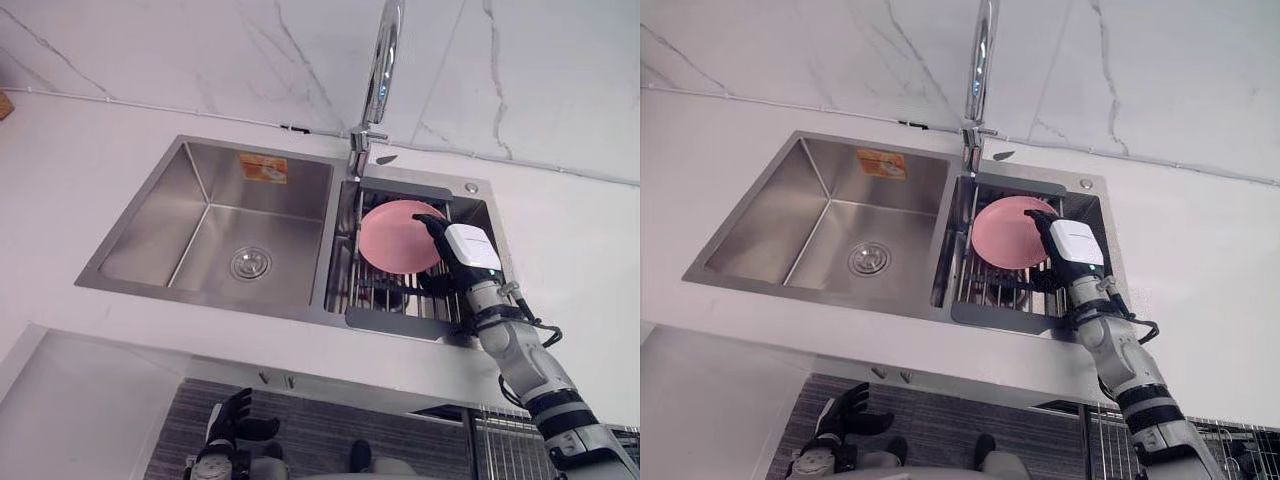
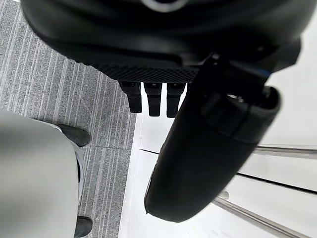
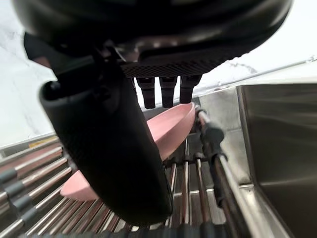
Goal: Walk over to the sink, pick up the cup, carry it to the dishwasher, place the cup inside the dishwasher, then close the dishwasher door
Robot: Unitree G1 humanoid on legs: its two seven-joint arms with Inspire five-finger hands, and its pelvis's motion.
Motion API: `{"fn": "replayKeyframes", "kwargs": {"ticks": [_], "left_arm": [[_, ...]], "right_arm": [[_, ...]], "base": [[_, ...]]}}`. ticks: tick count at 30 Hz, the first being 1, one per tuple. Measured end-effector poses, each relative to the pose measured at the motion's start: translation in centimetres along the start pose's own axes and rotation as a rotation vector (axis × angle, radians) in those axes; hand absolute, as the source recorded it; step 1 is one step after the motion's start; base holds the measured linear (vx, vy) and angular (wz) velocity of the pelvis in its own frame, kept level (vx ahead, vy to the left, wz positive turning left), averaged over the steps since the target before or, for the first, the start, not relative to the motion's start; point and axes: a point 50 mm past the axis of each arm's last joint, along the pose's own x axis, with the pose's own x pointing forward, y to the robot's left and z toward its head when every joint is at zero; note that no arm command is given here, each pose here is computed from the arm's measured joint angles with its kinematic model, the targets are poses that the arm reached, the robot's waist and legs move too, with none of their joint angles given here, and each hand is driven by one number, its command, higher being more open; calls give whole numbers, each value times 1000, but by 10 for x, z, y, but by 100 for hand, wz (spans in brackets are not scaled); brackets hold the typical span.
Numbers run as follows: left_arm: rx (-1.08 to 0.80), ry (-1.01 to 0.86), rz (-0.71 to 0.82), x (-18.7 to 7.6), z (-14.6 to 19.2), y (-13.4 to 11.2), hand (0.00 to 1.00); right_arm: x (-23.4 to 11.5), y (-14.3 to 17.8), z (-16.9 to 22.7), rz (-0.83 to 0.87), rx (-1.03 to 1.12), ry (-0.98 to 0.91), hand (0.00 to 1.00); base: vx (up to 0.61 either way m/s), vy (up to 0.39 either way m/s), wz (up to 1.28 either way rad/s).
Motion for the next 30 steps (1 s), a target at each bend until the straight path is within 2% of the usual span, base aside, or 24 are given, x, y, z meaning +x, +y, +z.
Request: {"fn": "replayKeyframes", "kwargs": {"ticks": [8,9,30], "left_arm": [[1,-32,-5,1,6,-2,90],[1,-34,-5,1,6,-2,90],[-3,-56,-15,1,11,-5,90]], "right_arm": [[14,-7,-1,-22,-17,10,90],[15,-7,-1,-23,-17,12,30],[32,-21,10,-116,-33,-42,30]], "base": [[-6,2,1],[0,0,0],[0,0,0]]}}
